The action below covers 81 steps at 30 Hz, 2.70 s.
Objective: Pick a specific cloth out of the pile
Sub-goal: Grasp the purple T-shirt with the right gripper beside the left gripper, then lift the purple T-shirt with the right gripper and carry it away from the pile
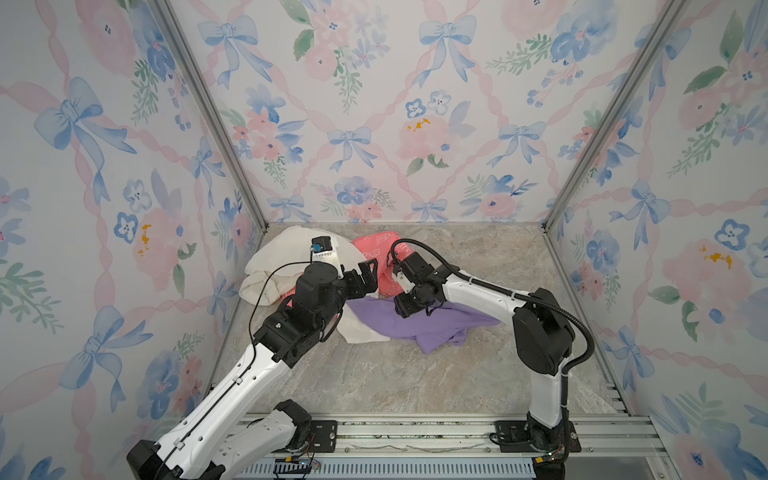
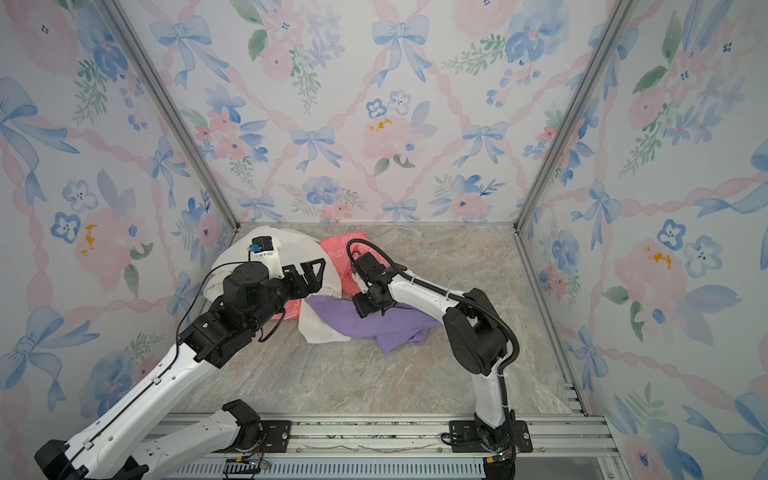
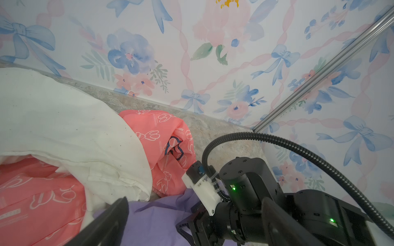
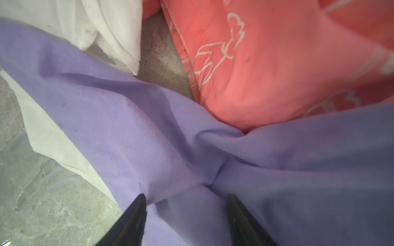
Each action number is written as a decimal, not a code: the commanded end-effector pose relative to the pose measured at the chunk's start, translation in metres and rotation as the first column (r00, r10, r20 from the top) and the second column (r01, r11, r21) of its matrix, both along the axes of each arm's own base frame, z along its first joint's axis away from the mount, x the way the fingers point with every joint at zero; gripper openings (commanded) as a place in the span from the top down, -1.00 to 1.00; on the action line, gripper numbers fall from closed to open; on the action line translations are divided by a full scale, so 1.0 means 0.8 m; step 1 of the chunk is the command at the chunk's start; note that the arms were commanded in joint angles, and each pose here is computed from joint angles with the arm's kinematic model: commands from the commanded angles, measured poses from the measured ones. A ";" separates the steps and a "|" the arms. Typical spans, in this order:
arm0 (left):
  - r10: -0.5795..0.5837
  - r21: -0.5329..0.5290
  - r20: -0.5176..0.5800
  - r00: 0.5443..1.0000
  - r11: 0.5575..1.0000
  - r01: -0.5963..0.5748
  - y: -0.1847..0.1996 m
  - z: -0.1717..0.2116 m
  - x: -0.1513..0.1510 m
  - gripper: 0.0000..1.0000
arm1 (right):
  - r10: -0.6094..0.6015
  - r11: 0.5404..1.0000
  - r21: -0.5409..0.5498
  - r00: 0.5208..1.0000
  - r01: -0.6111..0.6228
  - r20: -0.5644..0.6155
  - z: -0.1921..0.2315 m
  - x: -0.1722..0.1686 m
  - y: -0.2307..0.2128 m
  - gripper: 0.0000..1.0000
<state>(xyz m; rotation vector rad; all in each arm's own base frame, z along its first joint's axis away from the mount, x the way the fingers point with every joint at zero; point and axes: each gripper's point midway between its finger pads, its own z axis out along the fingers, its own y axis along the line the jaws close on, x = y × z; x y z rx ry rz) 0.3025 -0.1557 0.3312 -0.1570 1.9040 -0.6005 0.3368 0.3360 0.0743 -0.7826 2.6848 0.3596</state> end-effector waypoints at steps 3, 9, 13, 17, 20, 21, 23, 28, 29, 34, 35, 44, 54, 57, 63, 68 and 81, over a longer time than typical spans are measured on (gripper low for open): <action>-0.016 0.014 -0.008 1.000 1.000 0.016 0.000 -0.008 0.004 -0.96 | 0.024 1.000 0.014 1.000 -0.024 -0.019 -0.007 -0.004 0.020 0.00; -0.008 0.012 -0.009 1.000 1.000 0.008 0.007 -0.010 0.005 -0.96 | 0.029 1.000 0.014 0.999 -0.028 -0.031 -0.010 -0.006 0.025 0.59; 0.002 0.010 -0.007 1.000 1.000 -0.002 0.013 -0.011 0.004 -0.96 | 0.037 0.999 0.032 0.999 -0.037 0.016 0.014 -0.001 0.026 0.77; 0.009 0.010 -0.006 1.000 1.000 -0.009 0.017 -0.011 0.005 -0.96 | 0.043 0.997 0.053 0.993 -0.049 0.112 0.060 0.008 0.020 0.87; 0.013 0.014 -0.001 1.000 1.000 -0.013 0.019 -0.009 0.006 -0.96 | 0.031 0.994 0.095 0.982 -0.050 0.186 0.103 0.015 0.012 0.96; 0.015 0.016 0.001 1.000 1.000 -0.015 0.020 -0.009 0.006 -0.96 | 0.030 0.992 0.116 0.978 -0.055 0.207 0.117 0.016 0.008 1.00; 0.017 0.020 0.004 1.000 1.000 -0.017 0.022 -0.008 0.007 -0.96 | 0.012 0.986 0.157 0.967 -0.054 0.253 0.148 0.018 0.000 1.00; 0.015 0.025 0.009 1.000 1.000 -0.015 0.023 -0.006 0.007 -0.96 | -0.064 0.968 0.250 0.930 -0.030 0.362 0.226 0.022 -0.035 1.00; 0.015 0.025 0.008 1.000 1.000 -0.015 0.023 -0.007 0.008 -0.96 | -0.080 0.964 0.264 0.921 -0.025 0.381 0.240 0.023 -0.043 1.00; 0.010 0.026 0.003 1.000 1.000 -0.010 0.022 -0.008 0.009 -0.96 | -0.172 0.944 0.329 0.864 0.008 0.474 0.312 0.028 -0.092 1.00; 0.009 0.028 0.002 1.000 1.000 -0.009 0.021 -0.008 0.010 -0.96 | -0.195 0.940 0.340 0.852 0.021 0.485 0.323 0.030 -0.104 1.00; -0.005 0.030 -0.008 1.000 1.000 0.005 0.016 -0.011 0.014 -0.96 | -0.387 0.893 0.429 0.720 0.137 0.576 0.418 0.043 -0.224 1.00; -0.011 0.035 -0.013 1.000 0.999 0.012 0.012 -0.010 0.019 -0.96 | -0.535 0.830 0.511 0.571 0.222 0.622 0.500 0.091 -0.332 1.00; -0.010 0.036 -0.011 1.000 0.999 0.010 0.012 -0.008 0.021 -0.96 | -0.590 0.794 0.562 0.515 0.230 0.622 0.530 0.109 -0.355 1.00; -0.004 0.040 0.001 1.000 0.999 0.004 0.012 -0.003 0.024 -0.96 | -0.664 0.727 0.658 0.451 0.199 0.597 0.581 0.138 -0.375 1.00; 0.003 0.045 0.006 1.000 0.999 -0.003 0.013 -0.001 0.028 -0.96 | -0.671 0.724 0.656 0.437 0.213 0.599 0.586 0.155 -0.390 1.00; 0.023 0.052 0.009 1.000 0.998 -0.023 0.018 -0.002 0.033 -0.96 | -0.758 0.632 0.741 0.381 0.229 0.529 0.600 0.204 -0.457 1.00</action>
